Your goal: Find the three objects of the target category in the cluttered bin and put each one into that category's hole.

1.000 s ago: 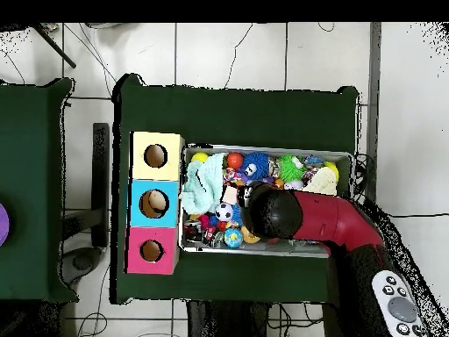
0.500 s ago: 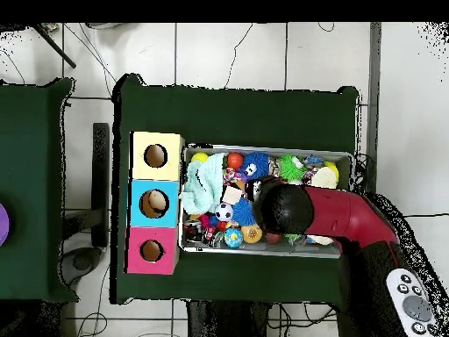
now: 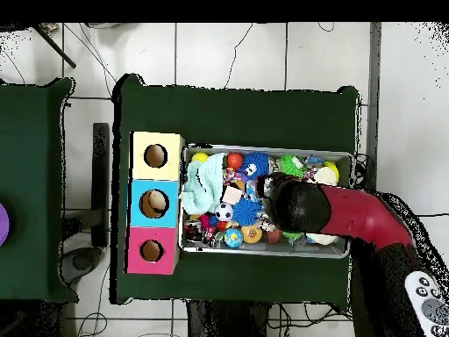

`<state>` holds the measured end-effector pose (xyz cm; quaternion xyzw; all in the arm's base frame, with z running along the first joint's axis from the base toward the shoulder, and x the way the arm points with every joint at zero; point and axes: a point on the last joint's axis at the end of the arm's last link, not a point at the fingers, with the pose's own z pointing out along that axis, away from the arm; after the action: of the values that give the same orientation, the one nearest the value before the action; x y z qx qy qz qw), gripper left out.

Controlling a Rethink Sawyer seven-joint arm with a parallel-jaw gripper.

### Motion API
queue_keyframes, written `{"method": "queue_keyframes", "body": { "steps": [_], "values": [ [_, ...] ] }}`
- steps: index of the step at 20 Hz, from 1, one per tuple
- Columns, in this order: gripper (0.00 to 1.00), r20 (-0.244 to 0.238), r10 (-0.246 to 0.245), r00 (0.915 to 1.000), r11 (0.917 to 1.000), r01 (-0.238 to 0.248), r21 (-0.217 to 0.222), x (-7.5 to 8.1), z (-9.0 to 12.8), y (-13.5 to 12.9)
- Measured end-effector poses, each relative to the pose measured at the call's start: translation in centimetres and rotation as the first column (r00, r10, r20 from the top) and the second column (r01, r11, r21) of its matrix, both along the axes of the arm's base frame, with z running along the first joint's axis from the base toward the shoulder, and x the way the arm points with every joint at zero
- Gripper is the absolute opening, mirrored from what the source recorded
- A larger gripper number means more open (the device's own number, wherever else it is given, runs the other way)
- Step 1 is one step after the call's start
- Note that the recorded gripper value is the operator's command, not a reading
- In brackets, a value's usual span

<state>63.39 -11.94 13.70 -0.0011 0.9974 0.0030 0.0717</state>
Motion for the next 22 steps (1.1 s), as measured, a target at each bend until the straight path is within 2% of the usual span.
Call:
{"method": "queue_keyframes", "body": {
  "steps": [5, 11, 18, 22],
  "values": [
    [1.00, 0.024, -0.020, 0.9995, 0.9998, 0.020, 0.005, 0.7, 0.4, -1.8],
    [1.00, 0.038, -0.024, 0.9990, 0.9997, 0.025, -0.002, 1.0, -0.1, -4.1],
    [1.00, 0.041, -0.040, 0.9984, 0.9991, 0.039, 0.019, 0.6, -2.1, -7.3],
    [1.00, 0.041, -0.037, 0.9985, 0.9991, 0.036, 0.021, 0.4, -2.9, -8.0]
  ]
}}
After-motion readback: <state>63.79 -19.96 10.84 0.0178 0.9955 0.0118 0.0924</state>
